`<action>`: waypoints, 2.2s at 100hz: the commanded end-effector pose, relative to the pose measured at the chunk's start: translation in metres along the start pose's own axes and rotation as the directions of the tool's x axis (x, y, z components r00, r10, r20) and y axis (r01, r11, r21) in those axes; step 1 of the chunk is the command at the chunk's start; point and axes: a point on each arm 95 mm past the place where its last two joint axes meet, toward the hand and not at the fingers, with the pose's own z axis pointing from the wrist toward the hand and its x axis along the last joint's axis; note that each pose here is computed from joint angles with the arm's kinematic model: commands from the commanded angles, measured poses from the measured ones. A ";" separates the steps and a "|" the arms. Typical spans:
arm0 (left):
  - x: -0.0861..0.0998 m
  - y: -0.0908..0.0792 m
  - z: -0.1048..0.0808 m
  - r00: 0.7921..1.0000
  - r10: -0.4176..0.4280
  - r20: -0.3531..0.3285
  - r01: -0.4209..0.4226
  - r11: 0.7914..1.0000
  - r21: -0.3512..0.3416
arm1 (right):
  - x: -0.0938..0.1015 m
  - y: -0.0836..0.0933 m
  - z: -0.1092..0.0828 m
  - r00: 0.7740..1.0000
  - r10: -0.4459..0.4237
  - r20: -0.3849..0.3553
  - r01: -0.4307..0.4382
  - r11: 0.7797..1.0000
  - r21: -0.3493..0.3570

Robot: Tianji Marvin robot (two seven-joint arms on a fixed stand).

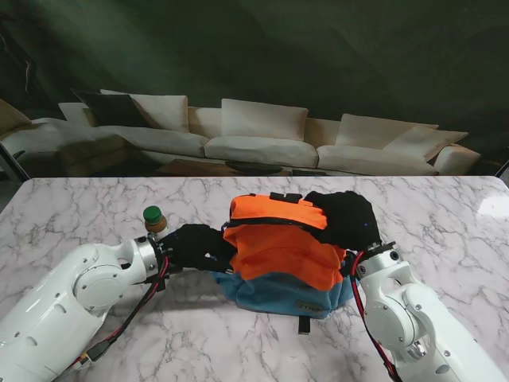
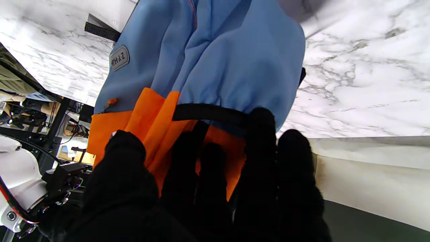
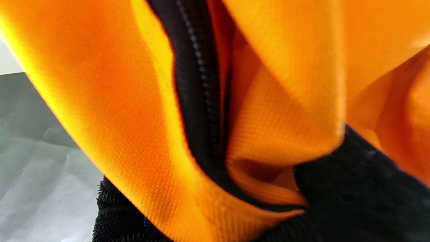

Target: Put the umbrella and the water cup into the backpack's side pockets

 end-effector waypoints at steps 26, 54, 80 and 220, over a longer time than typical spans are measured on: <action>-0.003 0.003 -0.007 1.000 0.002 -0.017 -0.002 1.000 -0.010 | 0.000 -0.007 -0.002 1.000 0.003 0.001 -0.003 1.000 0.022; -0.012 0.001 -0.020 1.000 0.002 0.024 -0.002 1.000 0.013 | 0.000 -0.008 -0.001 1.000 0.006 0.003 -0.006 1.000 0.026; -0.008 -0.010 -0.032 0.996 0.082 0.037 -0.086 0.989 0.123 | 0.000 -0.011 -0.001 1.000 0.013 0.014 -0.013 1.000 0.026; -0.124 0.039 -0.156 0.817 -0.034 0.575 -0.022 0.996 0.090 | -0.005 -0.022 0.004 0.998 0.020 0.054 -0.022 0.999 0.047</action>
